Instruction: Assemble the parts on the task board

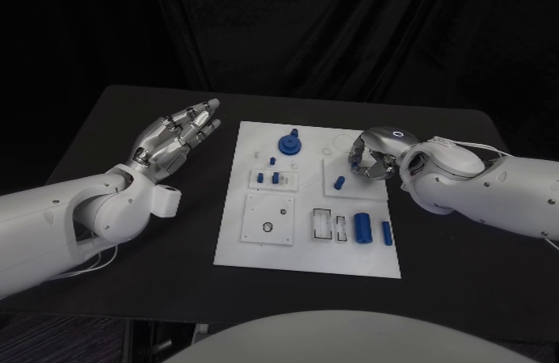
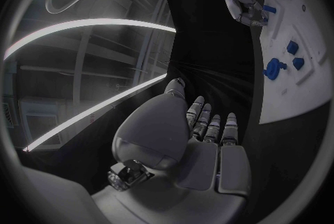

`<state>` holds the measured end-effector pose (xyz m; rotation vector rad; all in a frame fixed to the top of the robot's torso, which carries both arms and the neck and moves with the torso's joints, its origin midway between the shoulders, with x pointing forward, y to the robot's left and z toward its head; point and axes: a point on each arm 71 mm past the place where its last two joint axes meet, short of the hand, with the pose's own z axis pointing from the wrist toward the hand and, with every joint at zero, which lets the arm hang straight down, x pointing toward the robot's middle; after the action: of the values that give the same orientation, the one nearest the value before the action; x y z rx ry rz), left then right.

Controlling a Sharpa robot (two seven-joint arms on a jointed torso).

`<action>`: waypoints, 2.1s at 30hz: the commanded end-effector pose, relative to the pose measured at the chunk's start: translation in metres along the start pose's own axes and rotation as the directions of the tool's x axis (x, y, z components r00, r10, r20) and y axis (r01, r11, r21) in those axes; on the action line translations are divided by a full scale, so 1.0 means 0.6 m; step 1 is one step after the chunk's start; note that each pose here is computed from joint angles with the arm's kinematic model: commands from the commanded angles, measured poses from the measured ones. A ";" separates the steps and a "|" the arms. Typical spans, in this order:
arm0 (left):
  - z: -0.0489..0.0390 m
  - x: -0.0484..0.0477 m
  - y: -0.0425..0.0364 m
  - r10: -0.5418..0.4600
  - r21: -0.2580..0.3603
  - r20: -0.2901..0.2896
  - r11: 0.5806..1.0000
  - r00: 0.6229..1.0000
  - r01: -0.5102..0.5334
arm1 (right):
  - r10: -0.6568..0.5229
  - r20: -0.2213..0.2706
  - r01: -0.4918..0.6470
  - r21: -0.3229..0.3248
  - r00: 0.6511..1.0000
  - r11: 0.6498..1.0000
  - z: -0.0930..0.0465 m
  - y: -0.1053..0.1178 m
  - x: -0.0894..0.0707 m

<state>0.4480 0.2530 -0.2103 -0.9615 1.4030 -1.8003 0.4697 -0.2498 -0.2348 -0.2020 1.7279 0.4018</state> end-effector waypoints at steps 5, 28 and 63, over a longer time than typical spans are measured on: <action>-0.003 0.003 -0.016 -0.020 0.169 -0.016 0.985 1.000 0.022 | -0.009 -0.017 0.009 0.002 1.000 1.000 0.003 0.003 0.006; -0.008 -0.001 -0.002 -0.035 0.130 -0.022 0.991 0.999 0.038 | 0.001 0.000 -0.001 -0.006 1.000 1.000 -0.004 0.007 -0.005; 0.004 0.008 0.014 -0.060 0.090 -0.054 0.994 0.997 0.065 | -0.010 -0.072 -0.020 -0.409 0.997 0.912 -0.007 0.246 -0.030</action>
<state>0.4496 0.2467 -0.2249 -0.9786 1.4367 -1.8411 0.4209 -0.1195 -0.1875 -0.4334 1.6859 0.7865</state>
